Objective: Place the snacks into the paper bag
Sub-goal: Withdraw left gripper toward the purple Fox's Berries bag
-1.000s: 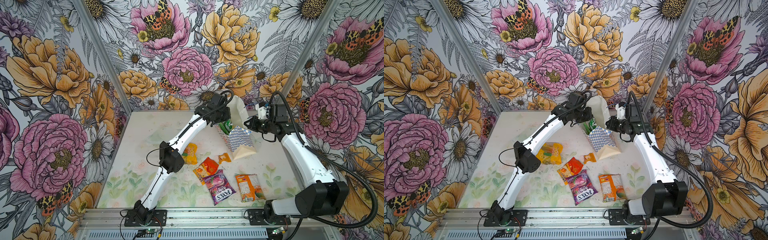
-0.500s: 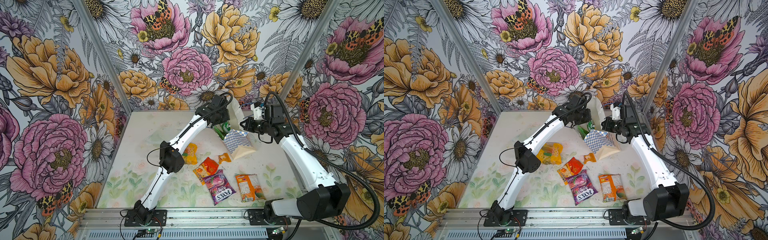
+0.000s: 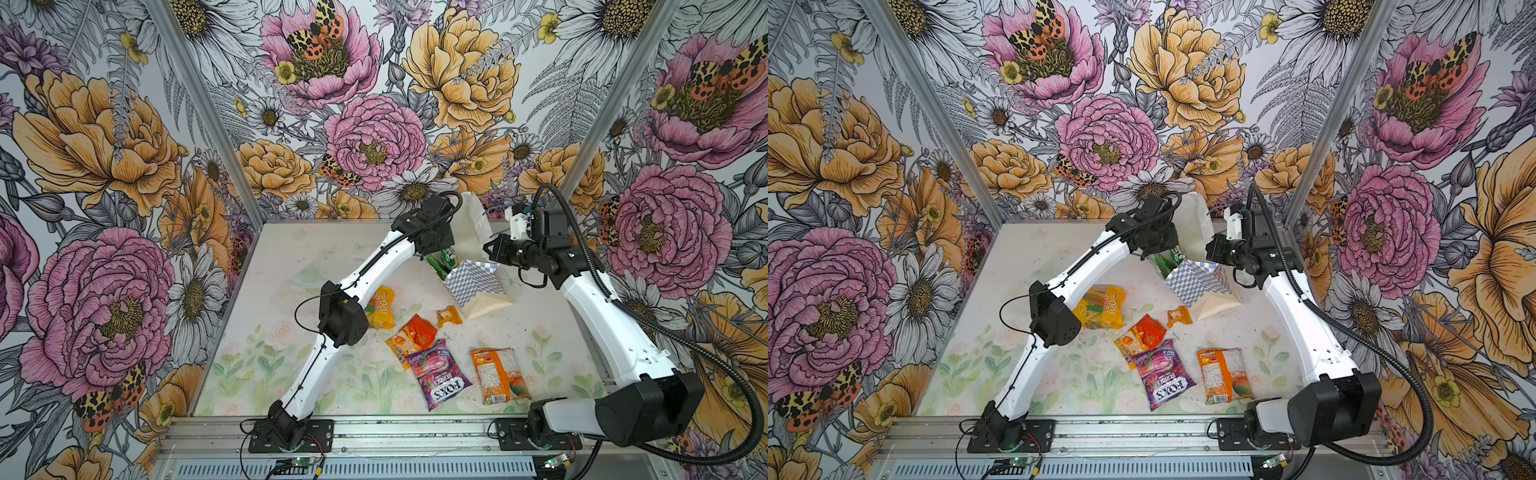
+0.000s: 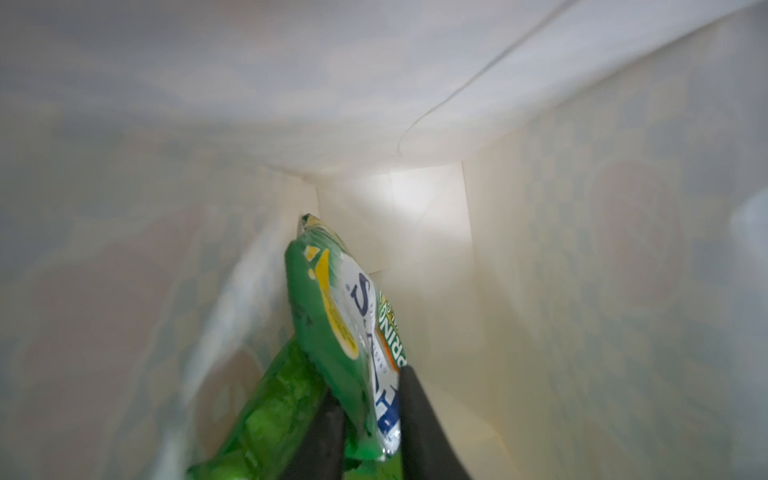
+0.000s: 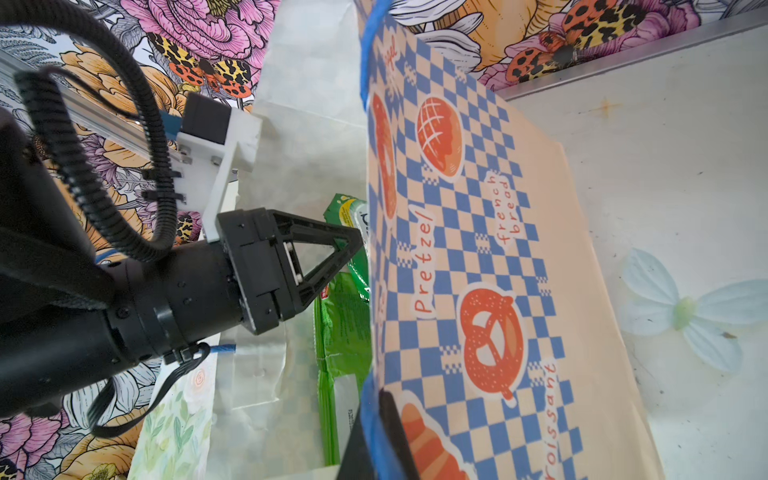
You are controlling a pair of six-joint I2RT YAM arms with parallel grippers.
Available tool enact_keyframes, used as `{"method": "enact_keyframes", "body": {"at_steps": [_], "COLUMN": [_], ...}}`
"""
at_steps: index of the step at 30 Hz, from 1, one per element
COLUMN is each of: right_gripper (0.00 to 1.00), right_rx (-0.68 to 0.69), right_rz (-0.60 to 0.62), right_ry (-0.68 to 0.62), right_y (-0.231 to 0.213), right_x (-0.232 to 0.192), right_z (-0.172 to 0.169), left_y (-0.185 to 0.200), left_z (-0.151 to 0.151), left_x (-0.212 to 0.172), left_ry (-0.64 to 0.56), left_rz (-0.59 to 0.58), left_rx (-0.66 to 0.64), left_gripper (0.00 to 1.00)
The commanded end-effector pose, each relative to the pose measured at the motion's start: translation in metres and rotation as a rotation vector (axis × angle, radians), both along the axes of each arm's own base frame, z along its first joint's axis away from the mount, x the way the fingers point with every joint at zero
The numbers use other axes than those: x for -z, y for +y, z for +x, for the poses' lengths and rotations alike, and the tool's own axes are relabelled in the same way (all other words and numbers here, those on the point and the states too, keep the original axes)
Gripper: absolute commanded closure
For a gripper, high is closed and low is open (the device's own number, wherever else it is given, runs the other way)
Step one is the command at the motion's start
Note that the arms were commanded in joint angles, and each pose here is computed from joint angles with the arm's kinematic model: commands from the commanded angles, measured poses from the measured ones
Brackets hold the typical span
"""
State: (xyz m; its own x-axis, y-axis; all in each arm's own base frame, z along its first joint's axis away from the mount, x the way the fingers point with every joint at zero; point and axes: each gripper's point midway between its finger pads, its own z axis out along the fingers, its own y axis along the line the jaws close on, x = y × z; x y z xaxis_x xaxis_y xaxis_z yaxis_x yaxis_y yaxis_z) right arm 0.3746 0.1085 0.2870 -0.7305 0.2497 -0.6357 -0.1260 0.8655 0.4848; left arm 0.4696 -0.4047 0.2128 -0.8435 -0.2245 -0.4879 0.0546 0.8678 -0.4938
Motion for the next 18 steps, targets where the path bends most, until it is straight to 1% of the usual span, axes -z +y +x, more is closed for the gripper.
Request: {"method": "enact_keyframes", "body": {"at_steps": [1,3,5,8,11,18], "right_gripper": [1.0,1.0,1.0,1.0,1.0,1.0], "right_rx": [0.023,0.028,0.031,0.037,0.039,0.046], "right_rz": [-0.017,-0.019,-0.02,-0.023,-0.022,-0.028], "right_ry": [-0.065,-0.066,-0.062,-0.066,-0.064,-0.062], "right_y": [-0.006,-0.008,-0.009,-0.011,-0.011,-0.013], "right_x": [-0.016,-0.016,-0.014,-0.016,-0.016,-0.016], "right_z": [-0.001,0.0,0.001,0.002,0.003,0.007], "left_y": [0.014,0.016,0.021,0.025,0.027,0.058], "left_z": [-0.008,-0.012,-0.016,-0.024,-0.037,-0.064], "left_x": [-0.057,-0.069,-0.082,-0.106,-0.131,-0.169], "left_ry": [-0.088,-0.094,-0.109,-0.154,-0.189,-0.246], "left_rz": [-0.036,-0.056,-0.068,-0.078,-0.101,-0.091], "left_rx": [0.004,0.03,0.045,0.072,0.126,0.138], "left_gripper": [0.58,0.52,0.48,0.4,0.33,0.27]}}
